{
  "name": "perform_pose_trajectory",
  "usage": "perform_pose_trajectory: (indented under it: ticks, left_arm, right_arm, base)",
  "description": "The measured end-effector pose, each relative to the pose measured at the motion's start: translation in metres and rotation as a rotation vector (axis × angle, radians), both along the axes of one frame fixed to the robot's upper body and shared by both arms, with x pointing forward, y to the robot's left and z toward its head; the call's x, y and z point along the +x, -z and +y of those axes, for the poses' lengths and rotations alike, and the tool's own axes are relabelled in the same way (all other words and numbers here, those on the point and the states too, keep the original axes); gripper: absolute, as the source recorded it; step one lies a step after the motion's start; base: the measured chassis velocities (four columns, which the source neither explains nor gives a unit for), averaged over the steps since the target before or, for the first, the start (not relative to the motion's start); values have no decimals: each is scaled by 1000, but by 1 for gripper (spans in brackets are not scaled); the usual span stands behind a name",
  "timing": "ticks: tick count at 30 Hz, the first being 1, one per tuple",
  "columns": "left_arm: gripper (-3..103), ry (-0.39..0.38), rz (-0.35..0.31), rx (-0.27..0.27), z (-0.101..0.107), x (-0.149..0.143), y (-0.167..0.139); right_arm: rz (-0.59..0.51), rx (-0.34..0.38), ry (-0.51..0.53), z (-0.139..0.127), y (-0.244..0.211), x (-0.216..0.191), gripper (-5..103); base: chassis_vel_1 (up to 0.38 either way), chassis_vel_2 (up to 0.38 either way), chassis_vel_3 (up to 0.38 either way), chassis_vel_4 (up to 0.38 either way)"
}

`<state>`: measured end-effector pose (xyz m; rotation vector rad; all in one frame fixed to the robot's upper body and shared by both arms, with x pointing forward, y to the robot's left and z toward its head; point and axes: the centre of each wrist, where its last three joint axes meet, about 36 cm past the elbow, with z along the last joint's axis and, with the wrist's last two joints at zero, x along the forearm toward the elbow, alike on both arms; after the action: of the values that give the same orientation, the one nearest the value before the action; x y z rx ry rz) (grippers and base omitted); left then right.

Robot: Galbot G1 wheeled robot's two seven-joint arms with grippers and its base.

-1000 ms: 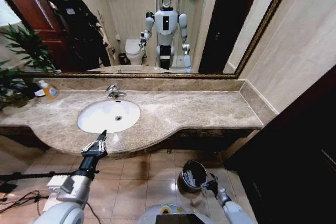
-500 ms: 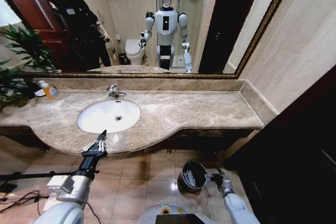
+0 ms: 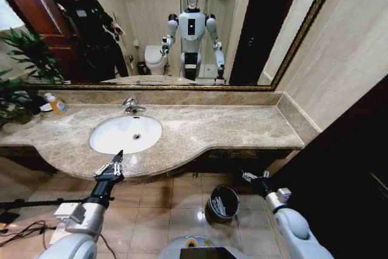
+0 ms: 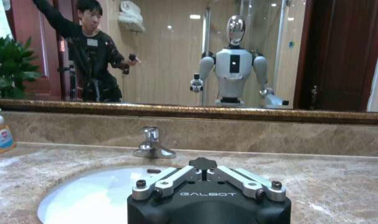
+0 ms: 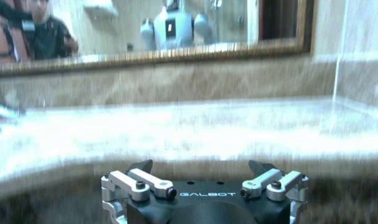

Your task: Pick up the trash from the sink and place it in the trash bin.

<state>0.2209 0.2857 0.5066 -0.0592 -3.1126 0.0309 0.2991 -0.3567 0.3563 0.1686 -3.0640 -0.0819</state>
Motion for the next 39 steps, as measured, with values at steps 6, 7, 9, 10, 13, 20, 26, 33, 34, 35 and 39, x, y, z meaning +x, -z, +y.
perform_pose_trajectory:
  ticks: [6,7,9,10,13,20,26,33,34,35,39]
  left_arm:
    - [0,0,0,0,0,0,0]
    - [0,0,0,0,0,0,0]
    - [0,0,0,0,0,0,0]
    - [0,0,0,0,0,0,0]
    - [0,0,0,0,0,0,0]
    - [0,0,0,0,0,0,0]
    - [0,0,0,0,0,0,0]
    - [0,0,0,0,0,0,0]
    - [0,0,0,0,0,0,0]
    - [0,0,0,0,0,0,0]
    - [0,0,0,0,0,0,0]
  right_arm:
    - [-95,25,33,8,-50,-14,100]
    - [-95,25,33,8,-50,-14,100]
    - [-132,40,37,12,-68,-21,100]
    - [-142,47,34,14,-74,-25,100]
    - [-162,56,24,19,-86,-31,100]
    - [-202,60,15,27,-99,-34,100]
    - [-194,16,22,22,-94,-30,100]
    - [-196,3,25,21,-92,-28,100]
    - [-196,3,26,21,-92,-28,100]
    - [-196,2,26,21,-92,-28,100]
    - [-195,2,26,20,-91,-27,100]
  base:
    - [0,0,0,0]
    - [0,0,0,0]
    - [0,0,0,0]
    - [0,0,0,0]
    - [0,0,0,0]
    - [0,0,0,0]
    - [0,0,0,0]
    - [0,0,0,0]
    - [0,0,0,0]
    - [0,0,0,0]
    - [0,0,0,0]
